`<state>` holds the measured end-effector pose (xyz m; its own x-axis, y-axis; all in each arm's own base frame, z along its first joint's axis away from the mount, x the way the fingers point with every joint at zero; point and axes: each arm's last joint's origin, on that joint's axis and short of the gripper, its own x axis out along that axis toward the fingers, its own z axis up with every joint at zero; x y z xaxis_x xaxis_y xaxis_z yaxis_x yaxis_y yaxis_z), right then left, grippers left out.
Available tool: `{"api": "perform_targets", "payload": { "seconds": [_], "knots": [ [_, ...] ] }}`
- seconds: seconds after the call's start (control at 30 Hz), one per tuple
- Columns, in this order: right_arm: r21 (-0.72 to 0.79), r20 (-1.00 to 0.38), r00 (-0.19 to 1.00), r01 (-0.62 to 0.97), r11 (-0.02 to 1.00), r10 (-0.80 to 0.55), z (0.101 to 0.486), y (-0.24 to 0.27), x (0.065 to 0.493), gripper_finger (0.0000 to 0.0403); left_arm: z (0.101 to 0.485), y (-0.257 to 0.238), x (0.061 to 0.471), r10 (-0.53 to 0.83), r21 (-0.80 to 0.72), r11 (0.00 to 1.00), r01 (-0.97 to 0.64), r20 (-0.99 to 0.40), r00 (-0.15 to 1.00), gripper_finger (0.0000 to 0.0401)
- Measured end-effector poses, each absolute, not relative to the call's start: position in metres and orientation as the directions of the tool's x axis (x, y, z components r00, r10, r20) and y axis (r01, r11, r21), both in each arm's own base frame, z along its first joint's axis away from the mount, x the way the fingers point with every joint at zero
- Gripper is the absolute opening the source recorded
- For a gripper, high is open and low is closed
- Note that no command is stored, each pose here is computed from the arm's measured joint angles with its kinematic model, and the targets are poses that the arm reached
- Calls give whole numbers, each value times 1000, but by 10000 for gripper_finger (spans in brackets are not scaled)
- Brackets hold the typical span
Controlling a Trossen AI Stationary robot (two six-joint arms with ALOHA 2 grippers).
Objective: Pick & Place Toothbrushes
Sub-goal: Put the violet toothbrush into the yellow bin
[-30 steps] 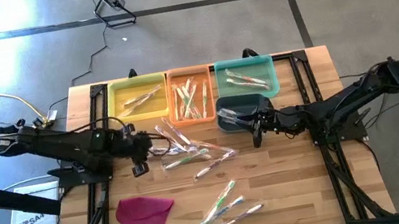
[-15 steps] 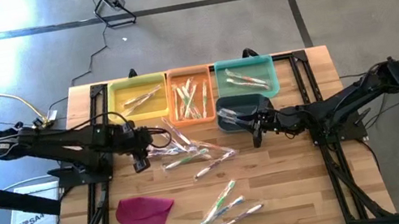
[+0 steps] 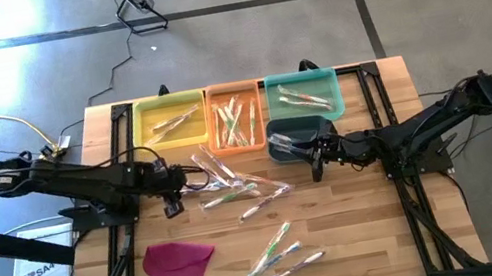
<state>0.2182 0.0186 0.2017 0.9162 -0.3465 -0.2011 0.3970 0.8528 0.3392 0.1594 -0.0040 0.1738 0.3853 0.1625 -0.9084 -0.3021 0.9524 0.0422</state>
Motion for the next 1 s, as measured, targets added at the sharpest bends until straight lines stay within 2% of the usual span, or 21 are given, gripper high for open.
{"api": "perform_targets", "payload": {
  "seconds": [1.0],
  "knots": [
    [340,-201,916,397,853,-347,202,19,218,98,171,-4,161,153,26,953,-302,-901,407,148]
  ]
}}
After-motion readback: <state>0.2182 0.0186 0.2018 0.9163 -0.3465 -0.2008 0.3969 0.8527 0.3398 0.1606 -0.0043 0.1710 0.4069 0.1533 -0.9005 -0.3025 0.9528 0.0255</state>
